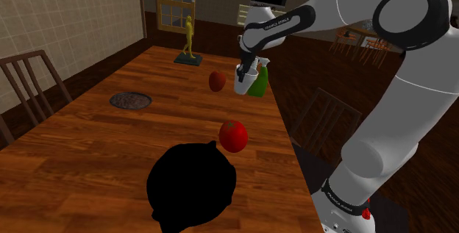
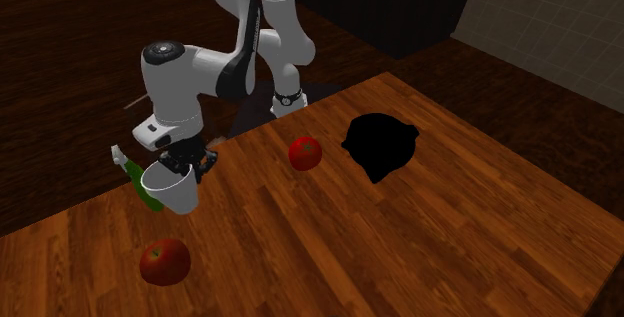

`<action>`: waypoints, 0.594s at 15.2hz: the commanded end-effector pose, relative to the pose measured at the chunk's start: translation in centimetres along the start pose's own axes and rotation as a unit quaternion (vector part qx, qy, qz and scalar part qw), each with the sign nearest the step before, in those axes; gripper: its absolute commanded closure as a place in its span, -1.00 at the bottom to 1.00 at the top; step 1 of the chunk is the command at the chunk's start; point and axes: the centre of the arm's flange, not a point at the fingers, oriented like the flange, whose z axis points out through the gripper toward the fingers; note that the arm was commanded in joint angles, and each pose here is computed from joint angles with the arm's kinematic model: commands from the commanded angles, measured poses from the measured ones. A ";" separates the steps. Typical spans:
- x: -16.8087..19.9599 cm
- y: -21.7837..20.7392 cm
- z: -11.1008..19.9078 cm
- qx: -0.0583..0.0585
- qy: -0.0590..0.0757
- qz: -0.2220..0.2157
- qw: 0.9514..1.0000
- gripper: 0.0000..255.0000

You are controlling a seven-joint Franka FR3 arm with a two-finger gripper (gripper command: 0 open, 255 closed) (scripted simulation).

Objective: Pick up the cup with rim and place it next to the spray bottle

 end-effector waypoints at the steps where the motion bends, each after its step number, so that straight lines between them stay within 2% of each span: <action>1: 0.0 -0.2 1.0 0.000 0.001 0.000 1.000 1.00; 9: -0.4 -0.8 5.0 0.000 0.001 0.000 1.000 1.00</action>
